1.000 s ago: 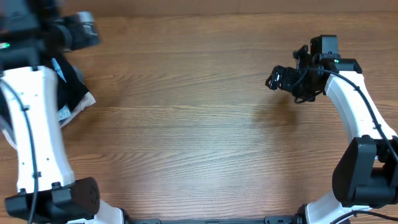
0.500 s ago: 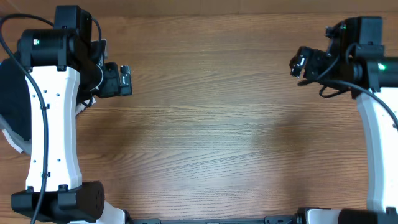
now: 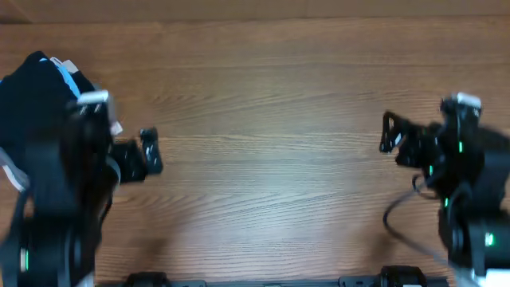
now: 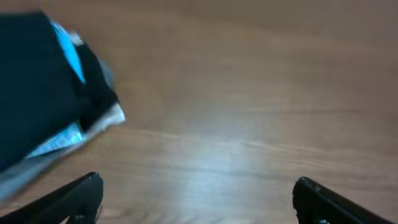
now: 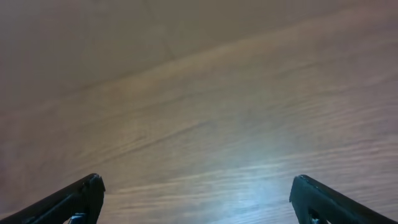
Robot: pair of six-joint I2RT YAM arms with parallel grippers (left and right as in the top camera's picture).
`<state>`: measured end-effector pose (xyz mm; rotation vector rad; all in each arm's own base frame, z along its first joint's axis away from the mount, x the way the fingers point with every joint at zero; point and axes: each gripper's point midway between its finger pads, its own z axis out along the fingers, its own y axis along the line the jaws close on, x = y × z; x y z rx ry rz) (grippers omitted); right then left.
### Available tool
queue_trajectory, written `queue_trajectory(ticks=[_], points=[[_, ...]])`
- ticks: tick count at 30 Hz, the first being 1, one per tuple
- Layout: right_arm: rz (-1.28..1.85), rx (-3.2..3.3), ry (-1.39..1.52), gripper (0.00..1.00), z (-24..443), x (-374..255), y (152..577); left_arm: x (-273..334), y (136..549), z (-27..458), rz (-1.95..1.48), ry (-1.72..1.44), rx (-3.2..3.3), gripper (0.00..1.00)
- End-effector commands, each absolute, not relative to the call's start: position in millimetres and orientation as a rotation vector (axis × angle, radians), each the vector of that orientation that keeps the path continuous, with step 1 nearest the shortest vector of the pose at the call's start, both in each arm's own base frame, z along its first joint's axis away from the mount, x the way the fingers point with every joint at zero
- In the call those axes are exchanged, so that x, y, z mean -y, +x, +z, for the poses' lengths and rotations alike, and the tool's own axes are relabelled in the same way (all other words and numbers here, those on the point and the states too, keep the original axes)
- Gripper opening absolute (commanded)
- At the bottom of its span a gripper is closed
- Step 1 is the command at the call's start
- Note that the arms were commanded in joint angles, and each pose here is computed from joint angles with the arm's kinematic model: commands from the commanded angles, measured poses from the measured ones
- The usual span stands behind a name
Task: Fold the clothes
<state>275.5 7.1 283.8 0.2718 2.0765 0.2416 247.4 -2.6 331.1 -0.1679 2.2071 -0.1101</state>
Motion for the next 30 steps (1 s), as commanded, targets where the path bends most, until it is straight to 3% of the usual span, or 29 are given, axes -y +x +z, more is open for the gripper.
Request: queue_trajectory(ticks=[1, 7, 13, 30], points=[[0.198, -2.120, 0.306, 1.00, 249, -1, 259, -2, 223, 321, -0.089, -0.178, -2.100, 1.00], [0.172, -2.370, 0.349, 1.00, 196, -2, 225, -2, 173, 287, -0.079, -0.188, -2.226, 1.00], [0.161, -2.462, 0.366, 1.00, 180, -2, 216, -2, 141, 254, -0.063, -0.203, -2.412, 1.00], [0.088, -2.446, 0.363, 1.00, 180, 7, 213, -2, 141, 254, -0.064, -0.203, -2.413, 1.00]])
